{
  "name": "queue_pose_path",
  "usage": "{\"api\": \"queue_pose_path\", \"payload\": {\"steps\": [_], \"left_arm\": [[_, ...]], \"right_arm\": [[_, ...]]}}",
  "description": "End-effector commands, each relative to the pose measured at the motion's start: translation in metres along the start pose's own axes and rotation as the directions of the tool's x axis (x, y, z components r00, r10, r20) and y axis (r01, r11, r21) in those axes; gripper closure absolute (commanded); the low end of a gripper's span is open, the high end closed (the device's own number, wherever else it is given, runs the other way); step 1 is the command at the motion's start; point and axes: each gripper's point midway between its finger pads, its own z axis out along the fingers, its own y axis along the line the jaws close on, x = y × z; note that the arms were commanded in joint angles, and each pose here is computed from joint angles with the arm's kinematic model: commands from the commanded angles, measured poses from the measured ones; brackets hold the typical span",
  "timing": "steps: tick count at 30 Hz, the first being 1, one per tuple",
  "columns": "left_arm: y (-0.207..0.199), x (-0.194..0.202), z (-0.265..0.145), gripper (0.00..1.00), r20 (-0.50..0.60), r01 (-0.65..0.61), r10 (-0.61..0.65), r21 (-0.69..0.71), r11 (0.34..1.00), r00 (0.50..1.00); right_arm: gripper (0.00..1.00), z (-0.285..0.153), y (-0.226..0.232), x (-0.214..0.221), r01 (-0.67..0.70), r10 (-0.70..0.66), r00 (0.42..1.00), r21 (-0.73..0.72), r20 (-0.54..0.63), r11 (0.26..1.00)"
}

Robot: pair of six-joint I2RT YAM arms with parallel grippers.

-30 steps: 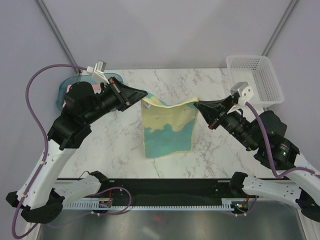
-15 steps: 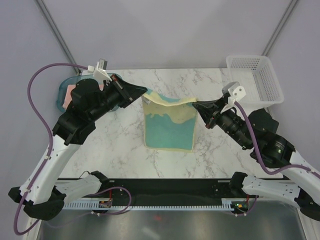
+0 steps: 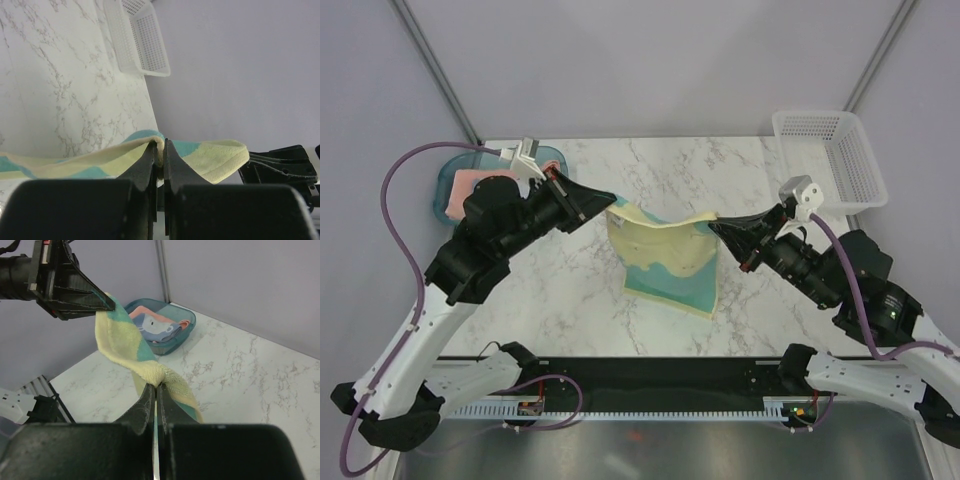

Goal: Fold and stack the towels
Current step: Flatten out the crumpled towel, then fold the towel

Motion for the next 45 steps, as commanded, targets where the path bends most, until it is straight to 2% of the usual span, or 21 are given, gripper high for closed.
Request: {"api": "queue_pose_path", "payload": {"steps": [1, 4, 6, 7, 8, 9, 10, 11, 13, 14, 16, 17, 22, 23, 25, 26, 27, 29, 33, 40, 45], "left_arm": [[-0.006, -0.022, 0.017, 0.98, 0.076, -0.025, 0.027, -0.024, 0.999, 0.997], [-0.004, -0.039, 0.035, 0.98, 0.113, -0.08, 0.09, -0.09, 0.993, 0.989], [0.016, -0.052, 0.058, 0.98, 0.134, -0.082, 0.108, -0.182, 0.98, 0.985], [0.024, -0.057, 0.066, 0.98, 0.138, -0.081, 0.111, -0.207, 0.975, 0.984], [0.038, -0.06, 0.079, 0.98, 0.132, -0.07, 0.104, -0.243, 0.968, 0.986], [0.045, -0.063, 0.086, 0.98, 0.123, -0.059, 0.092, -0.247, 0.967, 0.988], [0.051, -0.08, 0.092, 0.98, 0.16, -0.048, 0.089, -0.242, 0.969, 0.983], [0.064, -0.079, 0.107, 0.98, 0.137, -0.044, 0.08, -0.248, 0.968, 0.987], [0.074, -0.101, 0.122, 0.98, 0.175, -0.041, 0.08, -0.218, 0.975, 0.981], [0.08, -0.1, 0.133, 0.98, 0.152, -0.04, 0.072, -0.201, 0.979, 0.986], [0.113, -0.107, 0.16, 0.98, 0.134, -0.017, 0.048, -0.226, 0.974, 0.99], [0.119, -0.11, 0.169, 0.98, 0.129, -0.013, 0.041, -0.212, 0.977, 0.991], [0.191, -0.117, 0.23, 0.98, 0.081, 0.006, 0.01, -0.185, 0.983, 0.997], [0.197, -0.116, 0.239, 0.98, 0.056, 0.005, 0.004, -0.158, 0.987, 0.998], [0.224, -0.122, 0.259, 0.98, 0.041, 0.014, -0.008, -0.155, 0.988, 0.999], [0.229, -0.122, 0.264, 0.98, 0.025, 0.014, -0.011, -0.138, 0.99, 1.0], [0.229, -0.134, 0.267, 0.98, 0.046, 0.003, 0.002, -0.115, 0.993, 0.999], [0.249, -0.131, 0.278, 0.98, 0.026, 0.011, -0.008, -0.116, 0.993, 1.0], [0.261, -0.134, 0.285, 0.98, -0.011, 0.022, -0.023, -0.094, 0.995, 1.0], [0.278, -0.109, 0.271, 0.98, -0.129, 0.03, -0.057, -0.205, 0.978, 0.99], [0.298, -0.076, 0.246, 0.98, -0.2, 0.056, -0.12, -0.302, 0.952, 0.972]], "right_arm": [[1.0, 0.017, -0.013, -0.03, 0.029, -0.035, 0.997, 0.099, 0.062, 0.995], [1.0, 0.041, -0.036, -0.022, 0.128, -0.132, 0.991, 0.236, 0.005, 0.963], [1.0, 0.061, -0.055, -0.008, 0.168, -0.161, 0.986, 0.302, -0.049, 0.938], [1.0, 0.068, -0.065, -0.008, 0.192, -0.184, 0.981, 0.32, -0.056, 0.928], [1.0, 0.086, -0.067, 0.005, 0.195, -0.177, 0.98, 0.268, -0.09, 0.944], [1.0, 0.09, -0.107, 0.004, 0.196, -0.171, 0.98, 0.338, -0.103, 0.92], [1.0, 0.099, -0.119, 0.004, 0.156, -0.136, 0.987, 0.332, -0.083, 0.93], [1.0, 0.111, -0.147, 0.017, 0.148, -0.113, 0.986, 0.349, -0.119, 0.925], [1.0, 0.126, -0.168, 0.021, 0.151, -0.111, 0.985, 0.346, -0.132, 0.926], [1.0, 0.144, -0.176, 0.043, 0.143, -0.091, 0.979, 0.299, -0.18, 0.944], [1.0, 0.155, -0.199, 0.045, 0.137, -0.084, 0.979, 0.299, -0.184, 0.944], [1.0, 0.167, -0.209, 0.064, 0.15, -0.087, 0.97, 0.28, -0.225, 0.948], [1.0, 0.199, -0.251, 0.088, 0.135, -0.077, 0.97, 0.245, -0.232, 0.96], [1.0, 0.207, -0.264, 0.11, 0.121, -0.052, 0.962, 0.244, -0.269, 0.962], [1.0, 0.22, -0.28, 0.108, 0.155, -0.092, 0.958, 0.223, -0.272, 0.962], [1.0, 0.228, -0.291, 0.129, 0.151, -0.08, 0.949, 0.217, -0.306, 0.965], [1.0, 0.233, -0.298, 0.134, 0.156, -0.085, 0.946, 0.21, -0.312, 0.965], [1.0, 0.245, -0.311, 0.15, 0.172, -0.103, 0.937, 0.185, -0.335, 0.967], [1.0, 0.258, -0.326, 0.17, 0.208, -0.141, 0.921, 0.151, -0.364, 0.966], [1.0, 0.235, -0.319, 0.193, 0.243, -0.175, 0.878, 0.1, -0.446, 0.965], [1.0, 0.209, -0.303, 0.186, 0.261, -0.191, 0.858, 0.084, -0.476, 0.962]]}}
